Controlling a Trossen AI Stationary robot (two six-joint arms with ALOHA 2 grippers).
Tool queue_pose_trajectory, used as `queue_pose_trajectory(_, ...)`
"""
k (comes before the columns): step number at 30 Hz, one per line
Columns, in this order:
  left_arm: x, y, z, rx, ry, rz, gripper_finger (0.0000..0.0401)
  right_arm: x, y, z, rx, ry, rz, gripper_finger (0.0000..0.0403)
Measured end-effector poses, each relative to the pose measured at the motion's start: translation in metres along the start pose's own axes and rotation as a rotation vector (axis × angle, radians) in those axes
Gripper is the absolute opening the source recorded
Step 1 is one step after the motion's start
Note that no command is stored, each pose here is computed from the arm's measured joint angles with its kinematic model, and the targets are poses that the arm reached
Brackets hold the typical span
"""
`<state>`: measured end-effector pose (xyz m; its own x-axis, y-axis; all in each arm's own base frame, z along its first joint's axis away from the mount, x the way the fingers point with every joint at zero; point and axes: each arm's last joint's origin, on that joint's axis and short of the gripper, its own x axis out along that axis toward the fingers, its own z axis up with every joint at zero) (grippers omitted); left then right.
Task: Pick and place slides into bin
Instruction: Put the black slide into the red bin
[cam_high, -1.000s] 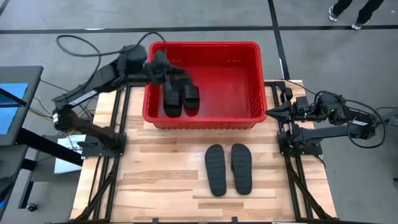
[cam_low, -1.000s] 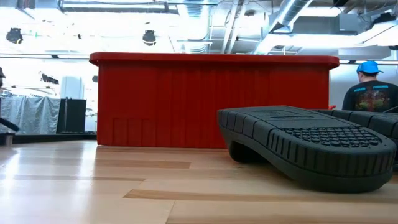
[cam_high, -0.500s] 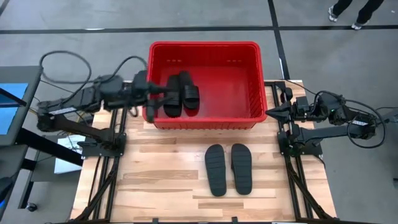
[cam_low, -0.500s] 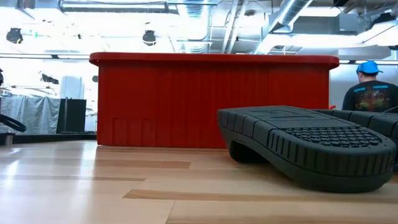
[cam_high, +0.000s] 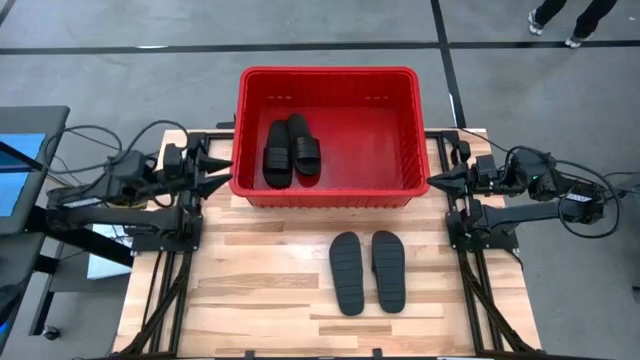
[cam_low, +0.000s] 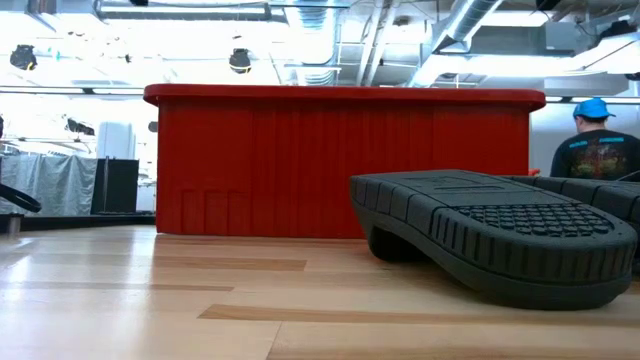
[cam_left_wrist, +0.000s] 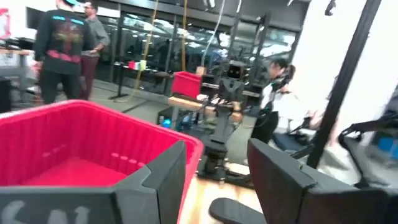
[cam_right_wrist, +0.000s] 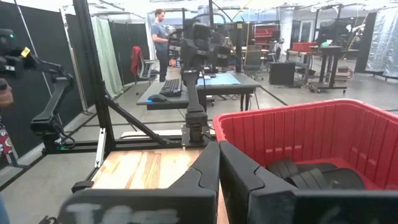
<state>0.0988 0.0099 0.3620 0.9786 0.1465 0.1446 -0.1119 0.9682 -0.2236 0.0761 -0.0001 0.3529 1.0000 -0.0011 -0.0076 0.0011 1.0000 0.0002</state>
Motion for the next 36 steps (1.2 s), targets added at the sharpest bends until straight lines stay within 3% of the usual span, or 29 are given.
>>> queue_pose_trajectory(5, 0.002, 0.002, -0.019, -0.016, -0.034, -0.092, 0.0162, 0.0, 0.0, 0.0, 0.0, 0.0, 0.0, 0.0)
queue_pose_trajectory(8, 0.005, 0.004, -0.029, 0.026, -0.024, -0.093, 0.0162, 0.0, 0.0, 0.0, 0.0, 0.001, 0.0, 0.0)
queue_pose_trajectory(15, 0.011, 0.01, -0.038, 0.029, -0.019, 0.068, 0.0162, 0.0, 0.0, 0.0, 0.0, -0.004, 0.0, 0.0)
queue_pose_trajectory(25, 0.021, 0.011, -0.032, 0.1, -0.107, 0.176, 0.0162, 0.0, -0.001, 0.007, -0.011, -0.069, -0.023, 0.0)
queue_pose_trajectory(29, 0.026, 0.012, -0.035, 0.079, -0.089, 0.188, 0.0162, 0.0, -0.001, 0.007, 0.131, -0.075, -0.042, 0.0)
queue_pose_trajectory(36, 0.033, 0.012, -0.04, 0.055, -0.056, 0.193, 0.0162, 0.001, 0.007, -0.008, 0.368, 0.109, 0.12, 0.0)
